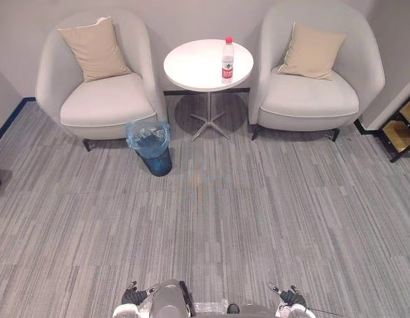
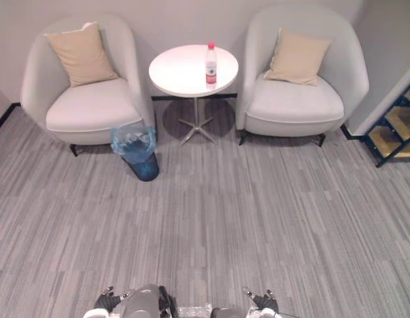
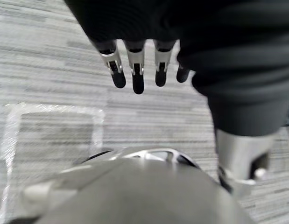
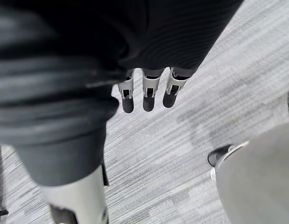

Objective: Gather rubbish on tea table into small bin, then transfer packed bag to large trash can.

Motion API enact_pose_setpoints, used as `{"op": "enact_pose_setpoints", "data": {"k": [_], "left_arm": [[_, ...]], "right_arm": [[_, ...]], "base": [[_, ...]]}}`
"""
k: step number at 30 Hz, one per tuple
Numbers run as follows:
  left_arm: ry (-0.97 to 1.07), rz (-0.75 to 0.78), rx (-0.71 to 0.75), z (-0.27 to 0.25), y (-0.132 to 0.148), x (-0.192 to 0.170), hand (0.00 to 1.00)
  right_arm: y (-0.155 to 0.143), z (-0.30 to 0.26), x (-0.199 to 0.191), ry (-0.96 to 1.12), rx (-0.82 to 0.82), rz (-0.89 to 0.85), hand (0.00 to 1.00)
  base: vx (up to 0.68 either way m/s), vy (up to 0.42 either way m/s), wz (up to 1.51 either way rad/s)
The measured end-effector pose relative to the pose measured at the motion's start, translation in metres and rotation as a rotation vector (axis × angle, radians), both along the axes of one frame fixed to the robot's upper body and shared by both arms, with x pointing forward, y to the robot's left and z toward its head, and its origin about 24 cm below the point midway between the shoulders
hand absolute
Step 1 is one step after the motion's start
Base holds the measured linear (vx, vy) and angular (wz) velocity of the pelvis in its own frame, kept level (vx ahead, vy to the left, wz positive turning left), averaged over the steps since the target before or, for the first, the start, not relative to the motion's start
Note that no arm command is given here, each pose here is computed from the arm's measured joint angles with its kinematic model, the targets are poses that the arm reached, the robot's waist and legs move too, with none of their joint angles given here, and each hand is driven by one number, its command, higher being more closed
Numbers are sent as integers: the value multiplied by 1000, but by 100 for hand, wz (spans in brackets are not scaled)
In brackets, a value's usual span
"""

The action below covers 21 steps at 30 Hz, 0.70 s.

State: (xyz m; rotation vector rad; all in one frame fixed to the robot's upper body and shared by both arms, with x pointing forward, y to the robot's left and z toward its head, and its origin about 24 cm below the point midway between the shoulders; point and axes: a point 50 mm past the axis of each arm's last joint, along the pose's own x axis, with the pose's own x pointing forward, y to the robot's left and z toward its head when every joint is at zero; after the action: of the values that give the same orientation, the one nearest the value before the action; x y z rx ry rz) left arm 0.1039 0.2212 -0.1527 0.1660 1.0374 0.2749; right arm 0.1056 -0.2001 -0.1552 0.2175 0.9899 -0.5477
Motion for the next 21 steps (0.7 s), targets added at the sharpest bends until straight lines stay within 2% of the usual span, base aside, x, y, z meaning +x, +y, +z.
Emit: {"op": "enact_pose_setpoints", "data": {"k": [2, 6, 10, 15, 20, 21], "left_arm": [[1, 4, -10, -1, -4, 0, 0], [3, 15, 11, 1, 7, -2, 0], [-33, -17, 0, 4, 0, 15, 0], [-62, -38, -86, 2, -34, 26, 0], [-46, -86, -86, 0, -38, 26, 0], [-38, -77, -103, -1, -45, 26, 0]], "right_arm": [[-4, -1, -5, 13, -10, 1, 0], [5, -3, -9, 27, 11, 8, 0], [3, 1, -1, -12, 5, 17, 0], [1, 6, 12, -48, -24, 65, 0], [4, 6, 19, -52, -29, 112, 0], [-4, 9, 25, -63, -52, 123, 0]], "base": [[282, 336, -63], [452, 358, -60], [398, 203, -29], [303, -3, -9], [300, -176, 20], [433, -327, 38]]}}
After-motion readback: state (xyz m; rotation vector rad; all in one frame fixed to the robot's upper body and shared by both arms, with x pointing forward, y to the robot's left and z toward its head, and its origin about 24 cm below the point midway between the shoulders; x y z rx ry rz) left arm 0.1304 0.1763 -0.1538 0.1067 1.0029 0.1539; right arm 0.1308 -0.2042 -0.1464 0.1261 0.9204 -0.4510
